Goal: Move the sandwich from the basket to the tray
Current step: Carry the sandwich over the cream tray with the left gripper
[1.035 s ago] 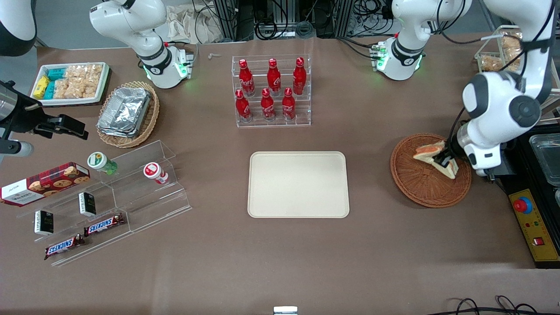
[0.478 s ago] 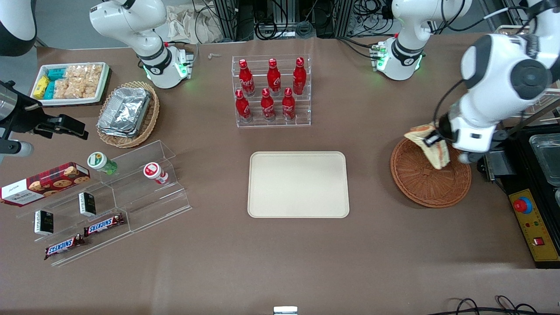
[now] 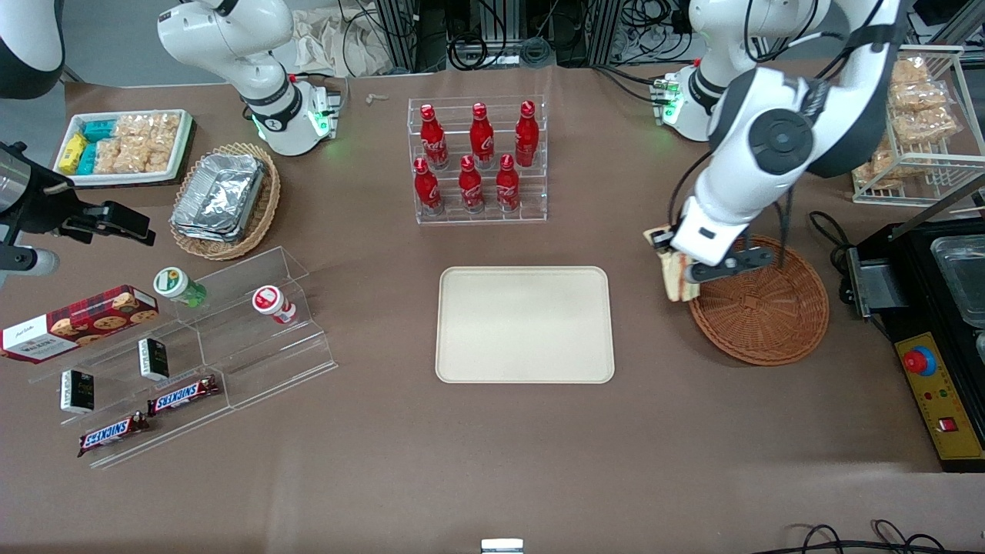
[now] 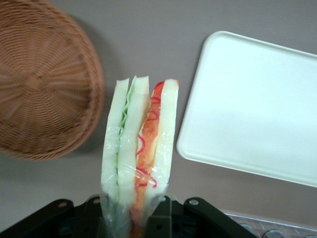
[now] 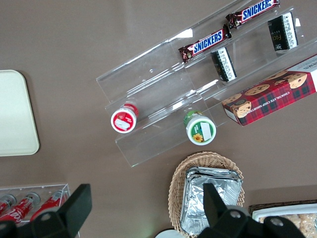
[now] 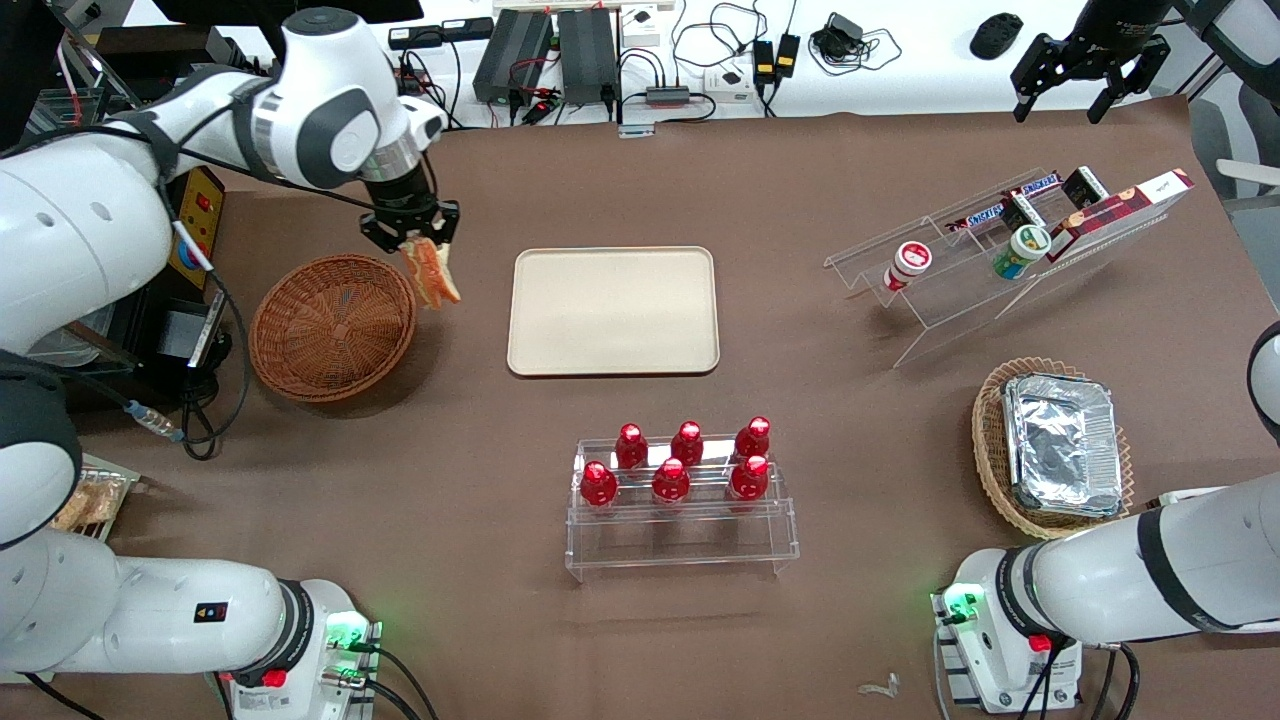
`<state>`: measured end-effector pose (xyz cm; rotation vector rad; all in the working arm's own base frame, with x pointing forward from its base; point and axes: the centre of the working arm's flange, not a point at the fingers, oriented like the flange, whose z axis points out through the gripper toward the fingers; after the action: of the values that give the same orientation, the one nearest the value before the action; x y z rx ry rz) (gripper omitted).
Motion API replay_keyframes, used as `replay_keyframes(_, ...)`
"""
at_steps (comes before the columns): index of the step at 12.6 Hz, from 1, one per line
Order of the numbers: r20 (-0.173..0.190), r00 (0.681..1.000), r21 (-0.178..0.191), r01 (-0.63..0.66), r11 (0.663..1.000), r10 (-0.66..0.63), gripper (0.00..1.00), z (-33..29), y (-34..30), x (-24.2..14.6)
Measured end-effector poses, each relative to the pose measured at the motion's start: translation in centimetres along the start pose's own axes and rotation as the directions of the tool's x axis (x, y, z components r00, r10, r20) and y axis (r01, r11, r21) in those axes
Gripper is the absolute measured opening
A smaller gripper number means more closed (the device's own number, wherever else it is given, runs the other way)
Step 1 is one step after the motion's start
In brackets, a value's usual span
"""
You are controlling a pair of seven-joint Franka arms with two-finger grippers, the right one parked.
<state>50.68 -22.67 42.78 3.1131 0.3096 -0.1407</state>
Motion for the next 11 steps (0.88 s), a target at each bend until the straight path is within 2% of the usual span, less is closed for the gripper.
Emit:
replay_keyframes(2, 0.003, 0.999, -0.010, -0.052, 0.999, 0.052, 0.20, 1.8, 2.5, 0.0)
replay_keyframes(4, 0.000, 0.994, 0.003, -0.111, 0.994, 0.111, 0.20, 4.1, 4.5, 0.3)
replay_keyframes(7, -0.006, 0.970, 0.065, -0.241, 0.968, 0.242, 0.20, 7.7, 8.4, 0.0)
replay_keyframes(11, -0.014, 0.954, 0.049, -0.299, 0.953, 0.300, 0.20, 12.2, 11.5, 1.3)
